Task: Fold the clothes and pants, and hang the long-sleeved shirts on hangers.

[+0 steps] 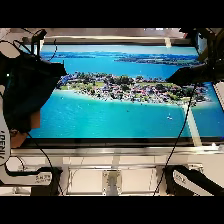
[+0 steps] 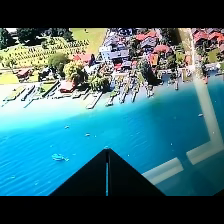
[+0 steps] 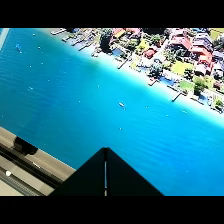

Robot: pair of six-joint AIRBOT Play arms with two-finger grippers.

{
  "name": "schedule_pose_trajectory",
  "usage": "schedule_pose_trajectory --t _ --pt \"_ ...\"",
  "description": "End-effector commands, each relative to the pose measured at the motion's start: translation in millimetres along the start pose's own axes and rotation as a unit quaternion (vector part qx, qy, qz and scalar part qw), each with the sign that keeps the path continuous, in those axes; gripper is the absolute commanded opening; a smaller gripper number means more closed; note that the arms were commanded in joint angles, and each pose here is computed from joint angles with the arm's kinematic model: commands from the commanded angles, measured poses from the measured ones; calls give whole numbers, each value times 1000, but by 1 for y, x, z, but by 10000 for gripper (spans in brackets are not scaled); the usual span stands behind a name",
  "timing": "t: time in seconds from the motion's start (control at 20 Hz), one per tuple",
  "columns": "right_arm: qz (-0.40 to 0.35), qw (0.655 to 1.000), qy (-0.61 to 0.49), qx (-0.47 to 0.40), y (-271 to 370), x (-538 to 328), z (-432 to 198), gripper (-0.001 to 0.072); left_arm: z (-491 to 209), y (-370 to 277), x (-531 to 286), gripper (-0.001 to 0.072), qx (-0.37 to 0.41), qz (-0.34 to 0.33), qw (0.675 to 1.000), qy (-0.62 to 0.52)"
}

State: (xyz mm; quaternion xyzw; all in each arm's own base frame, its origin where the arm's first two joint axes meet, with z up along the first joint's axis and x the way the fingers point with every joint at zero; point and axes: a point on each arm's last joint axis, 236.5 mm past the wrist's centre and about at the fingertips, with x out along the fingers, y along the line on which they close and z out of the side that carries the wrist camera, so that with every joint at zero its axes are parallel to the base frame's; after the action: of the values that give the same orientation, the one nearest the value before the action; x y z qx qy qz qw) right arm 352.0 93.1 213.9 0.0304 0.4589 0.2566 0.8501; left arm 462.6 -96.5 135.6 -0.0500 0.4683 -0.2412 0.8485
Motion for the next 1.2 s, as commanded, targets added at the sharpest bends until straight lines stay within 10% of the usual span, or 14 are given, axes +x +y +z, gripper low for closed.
schedule_pose_trajectory --t 0.0,0.25,0.65,0.8,0.9,1.15 --pt "0 1000 0 0 0 0 0 23 0 0 0 39 0 0 1000 0" --pt "-23 997 -76 0 -11 -3 36 23 -4 16 7 39 4 23 1000 11" --pt "-47 994 -98 -5 -22 -6 47 23 -22 160 -45 39 80 333 936 81" --pt "-53 992 -117 -5 -24 -8 55 208 -20 182 -58 53 77 370 923 76" --pt "-56 990 -131 -5 -26 -9 62 480 -20 204 -60 449 36 383 921 55" --pt "-61 987 -147 -5 -28 -12 69 498 -39 282 -57 506 -101 419 903 6"
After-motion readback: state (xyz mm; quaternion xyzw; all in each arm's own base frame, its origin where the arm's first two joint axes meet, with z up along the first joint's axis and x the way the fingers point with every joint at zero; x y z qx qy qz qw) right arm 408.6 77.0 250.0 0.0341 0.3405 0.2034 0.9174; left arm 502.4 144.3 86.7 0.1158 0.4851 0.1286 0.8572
